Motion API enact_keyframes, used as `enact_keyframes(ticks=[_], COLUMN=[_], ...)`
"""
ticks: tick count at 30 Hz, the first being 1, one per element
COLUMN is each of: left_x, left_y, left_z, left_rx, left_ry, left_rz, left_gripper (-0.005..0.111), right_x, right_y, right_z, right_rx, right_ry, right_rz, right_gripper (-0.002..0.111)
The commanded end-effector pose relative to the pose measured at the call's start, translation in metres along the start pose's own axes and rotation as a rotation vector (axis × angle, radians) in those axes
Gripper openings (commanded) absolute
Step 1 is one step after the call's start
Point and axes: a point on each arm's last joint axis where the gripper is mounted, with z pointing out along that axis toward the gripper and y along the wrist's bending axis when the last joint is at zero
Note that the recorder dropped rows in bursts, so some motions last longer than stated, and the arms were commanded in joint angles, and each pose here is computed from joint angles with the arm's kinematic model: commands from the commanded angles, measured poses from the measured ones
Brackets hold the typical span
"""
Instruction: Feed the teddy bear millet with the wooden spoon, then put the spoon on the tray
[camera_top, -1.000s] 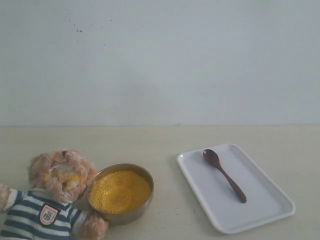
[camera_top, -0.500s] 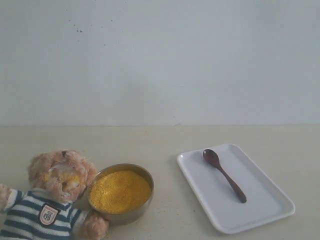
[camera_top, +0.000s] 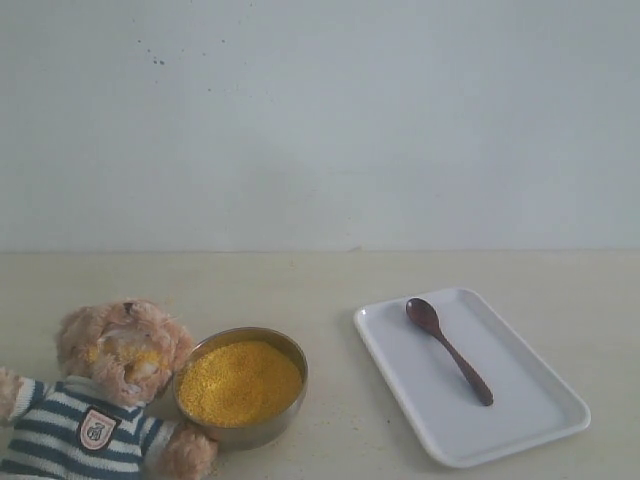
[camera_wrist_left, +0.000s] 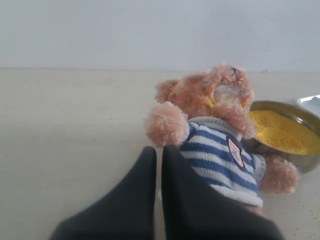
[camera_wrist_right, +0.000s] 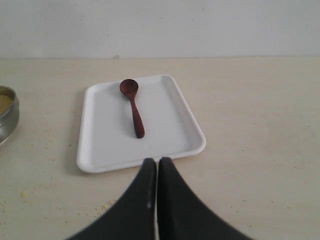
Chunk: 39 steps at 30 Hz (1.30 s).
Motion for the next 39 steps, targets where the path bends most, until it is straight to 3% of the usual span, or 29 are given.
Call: enact_keyframes(ticks=[1,11,15,16,18,20,26,39], left_x=[0.0,0.0,0.0,0.0,-0.001,-0.001,-0.001,-0.002], left_y=[0.0,0.0,0.0,0.0,0.0,0.0,0.0,-0.001], left_z=[0.0,0.0,0.0,0.0,0.0,0.0,0.0,0.0], left_rx=[0.006,0.006,0.006,0.006,0.007,0.007,0.007,0.007], left_ry=[-0.01,-0.01,-0.012,-0.014,-0.022,-0.022,-0.022,-0.027], left_rz=[-0.017,-0.017,-0.017,-0.017,-0.017,-0.017,-0.017,-0.017], left_gripper=[0.004,0.004,0.004,0.004,0.004,0.004,0.004,0.004], right_x=[-0.001,-0.001,-0.001,-0.001,0.001,0.001,0.001,0.001], right_y=[-0.001,0.002,-0.012,-0.016,-0.017,-0.016,-0.016,-0.016], right_z=[0.0,0.0,-0.004,-0.005,-0.005,-0.005,-0.005,-0.005], right_rx=[0.008,-0.041,0.13,0.176,0.168,0.152,0.154,0.154], right_ry=[-0.005,0.0,-0.01,-0.006,-0.012,-0.016,-0.004,-0.005], right_rz=[0.005,-0.004,-0.223,-0.221,0.008,0.073,-0.031,-0.03], right_gripper=[0.0,0.0,0.0,0.0,0.0,0.0,0.0,0.0])
